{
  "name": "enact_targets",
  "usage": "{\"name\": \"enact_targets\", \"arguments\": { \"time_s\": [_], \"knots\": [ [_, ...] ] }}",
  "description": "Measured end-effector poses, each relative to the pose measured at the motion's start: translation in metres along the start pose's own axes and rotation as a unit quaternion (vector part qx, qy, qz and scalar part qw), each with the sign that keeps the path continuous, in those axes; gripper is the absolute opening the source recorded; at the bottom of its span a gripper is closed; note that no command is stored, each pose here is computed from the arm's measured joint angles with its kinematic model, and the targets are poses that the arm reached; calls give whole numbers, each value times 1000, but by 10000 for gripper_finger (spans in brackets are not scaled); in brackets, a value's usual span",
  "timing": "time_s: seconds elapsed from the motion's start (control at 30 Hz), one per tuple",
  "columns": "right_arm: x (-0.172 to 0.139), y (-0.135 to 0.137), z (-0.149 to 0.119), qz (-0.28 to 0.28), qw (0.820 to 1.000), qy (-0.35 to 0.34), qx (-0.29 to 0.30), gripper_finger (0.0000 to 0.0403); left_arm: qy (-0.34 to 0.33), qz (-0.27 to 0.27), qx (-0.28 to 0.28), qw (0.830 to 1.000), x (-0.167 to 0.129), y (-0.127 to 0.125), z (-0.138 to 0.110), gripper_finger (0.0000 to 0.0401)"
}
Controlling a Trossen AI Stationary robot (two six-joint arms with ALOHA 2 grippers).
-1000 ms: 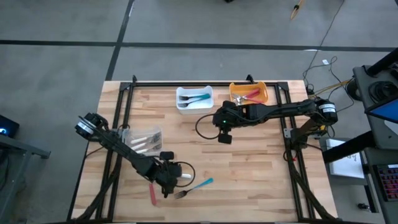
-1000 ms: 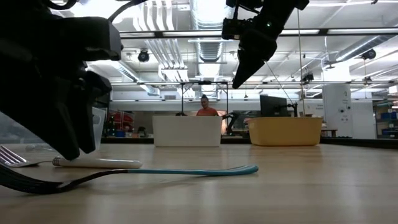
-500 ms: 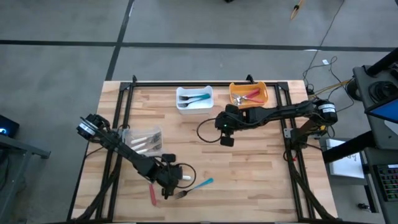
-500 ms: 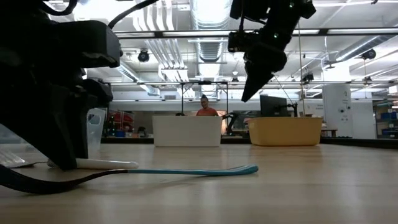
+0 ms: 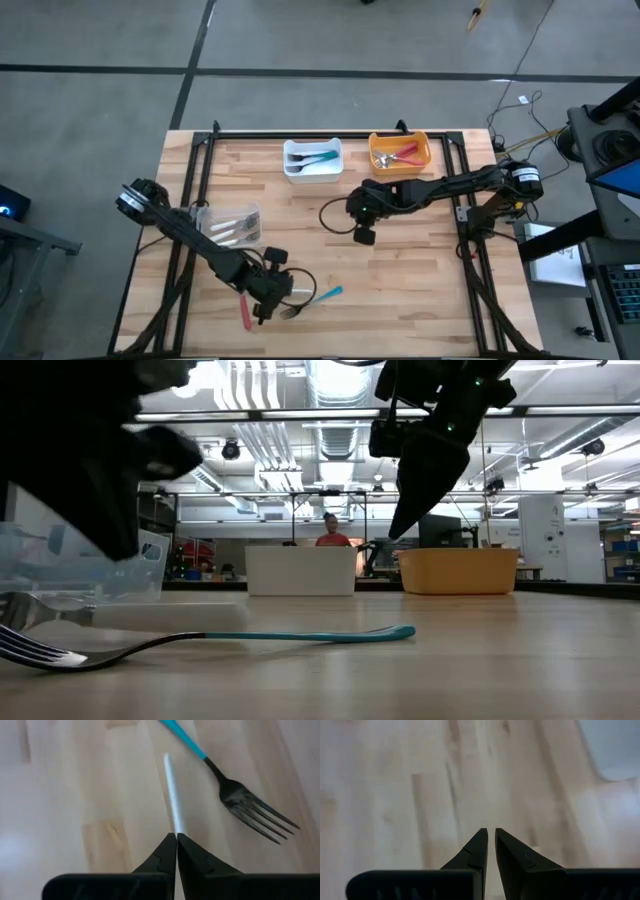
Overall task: Sort silverware by color (type)
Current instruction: Put the white fork into the transparent bin
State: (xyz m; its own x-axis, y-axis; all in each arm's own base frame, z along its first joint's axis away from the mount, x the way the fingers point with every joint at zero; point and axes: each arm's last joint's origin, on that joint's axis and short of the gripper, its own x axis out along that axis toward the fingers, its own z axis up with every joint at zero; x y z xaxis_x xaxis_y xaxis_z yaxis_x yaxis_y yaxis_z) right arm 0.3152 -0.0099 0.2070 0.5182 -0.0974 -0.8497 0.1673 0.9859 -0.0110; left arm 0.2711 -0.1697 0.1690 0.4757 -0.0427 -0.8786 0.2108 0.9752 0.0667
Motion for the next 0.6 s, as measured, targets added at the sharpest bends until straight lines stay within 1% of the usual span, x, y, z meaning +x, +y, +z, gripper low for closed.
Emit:
{"name": "enact_targets", "arguments": {
  "time_s": [0.1,0.17,0.23,0.3,0.37,0.43,0.5,0.6],
  "knots": [
    [2,3,0,45,999,-11,27,27,20,17,32,999,-8,1,8,3],
    [3,5,0,82,996,-14,34,27,24,26,49,998,-11,1,14,3],
    [4,7,0,112,993,-18,36,27,32,28,58,997,-14,1,16,2],
    [4,8,0,126,991,-17,44,27,27,27,59,998,-14,-1,19,2],
    [4,7,0,126,991,-17,50,27,27,27,46,998,-14,-2,18,1],
    [4,7,0,126,990,-17,53,27,27,23,20,999,-13,-2,16,1],
    [4,7,0,126,990,-17,54,27,32,3,0,999,-10,-4,12,2],
    [4,7,0,126,990,-17,54,27,34,-19,-21,999,-6,-7,7,17]
  ]
}}
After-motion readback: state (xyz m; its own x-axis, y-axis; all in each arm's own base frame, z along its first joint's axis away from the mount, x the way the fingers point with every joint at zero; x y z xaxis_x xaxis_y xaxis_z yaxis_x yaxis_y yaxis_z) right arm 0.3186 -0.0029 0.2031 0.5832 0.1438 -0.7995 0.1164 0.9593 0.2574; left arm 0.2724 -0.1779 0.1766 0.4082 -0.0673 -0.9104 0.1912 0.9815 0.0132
